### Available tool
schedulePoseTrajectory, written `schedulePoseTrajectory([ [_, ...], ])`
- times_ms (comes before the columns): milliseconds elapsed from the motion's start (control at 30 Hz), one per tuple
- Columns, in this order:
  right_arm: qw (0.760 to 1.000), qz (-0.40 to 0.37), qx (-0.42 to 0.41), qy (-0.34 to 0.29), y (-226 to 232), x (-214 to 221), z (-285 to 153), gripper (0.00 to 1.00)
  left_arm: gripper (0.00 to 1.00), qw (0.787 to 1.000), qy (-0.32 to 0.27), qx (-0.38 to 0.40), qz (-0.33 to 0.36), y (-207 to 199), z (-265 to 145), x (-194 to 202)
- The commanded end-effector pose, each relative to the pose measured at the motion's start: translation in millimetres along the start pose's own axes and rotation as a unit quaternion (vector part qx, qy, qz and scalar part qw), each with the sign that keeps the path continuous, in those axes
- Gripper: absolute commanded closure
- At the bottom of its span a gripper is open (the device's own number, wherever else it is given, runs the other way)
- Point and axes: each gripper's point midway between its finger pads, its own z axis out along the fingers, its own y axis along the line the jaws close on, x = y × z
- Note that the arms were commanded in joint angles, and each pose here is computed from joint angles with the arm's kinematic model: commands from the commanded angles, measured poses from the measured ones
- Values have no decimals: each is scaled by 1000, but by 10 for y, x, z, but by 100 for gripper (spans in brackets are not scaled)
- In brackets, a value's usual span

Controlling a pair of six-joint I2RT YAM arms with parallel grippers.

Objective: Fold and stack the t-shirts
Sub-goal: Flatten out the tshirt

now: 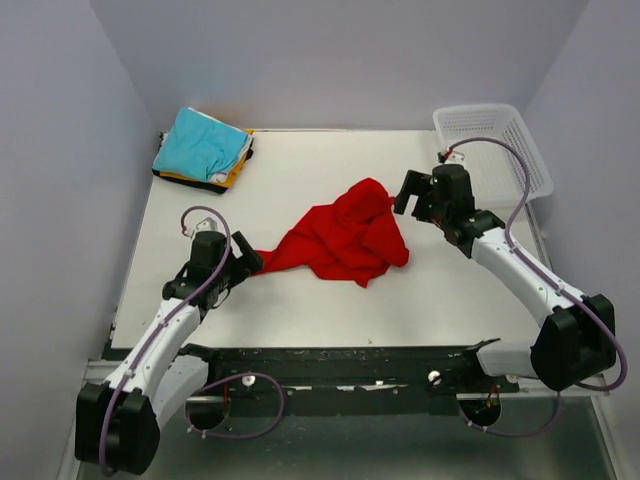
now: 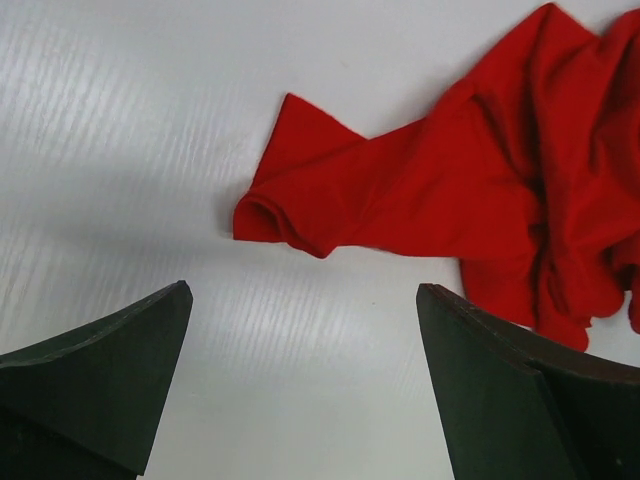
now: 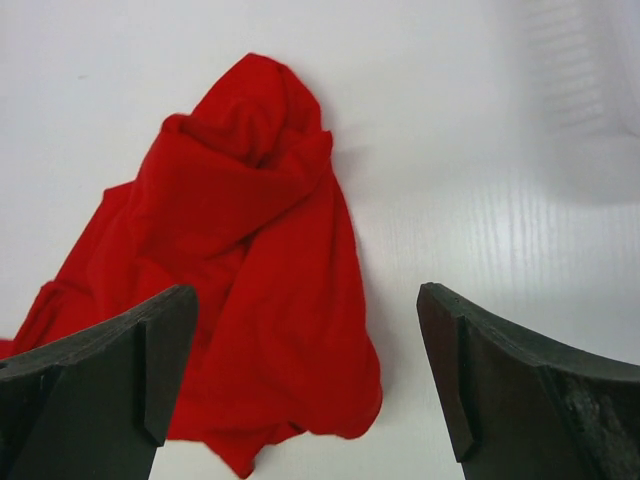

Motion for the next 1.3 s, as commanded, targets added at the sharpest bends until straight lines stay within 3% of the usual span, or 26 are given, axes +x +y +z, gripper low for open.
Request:
schedulePoseTrajectory([
  [0, 997, 8, -74, 9, 284, 150, -203, 0, 1, 999, 48, -3, 5, -57, 191, 106],
  [167, 990, 26, -140, -8, 456, 187, -379, 0, 1, 992, 117, 44, 11, -273, 405, 301],
  [333, 993, 32, -115, 17, 400, 273, -384, 0, 1, 988, 148, 36, 15, -311, 594, 403],
  [433, 986, 20, -158, 54, 565, 479, -457, 0, 11, 987, 158, 34, 15, -359, 717, 422],
  [567, 978, -20, -184, 94, 647, 845, -601, 0, 31, 982, 183, 28, 22, -437, 887, 450],
  [633, 974, -42, -191, 115, 639, 1054, -678, 0, 53, 980, 193, 40, 25, -510, 955, 464],
  [700, 970, -58, -200, 127, 635, 1229, -715, 0, 92, 979, 197, 52, 24, -566, 999, 468],
  [733, 968, -65, -203, 131, 635, 1296, -716, 0, 100, 979, 198, 51, 21, -575, 1012, 472],
  [933, 955, -130, -231, 134, 948, 1505, -659, 3, 100, 983, 173, 50, 32, -566, 969, 431],
  [1267, 975, -158, -116, 103, 1221, 1712, -210, 9, 100, 989, 135, 44, 34, -445, 808, 465],
])
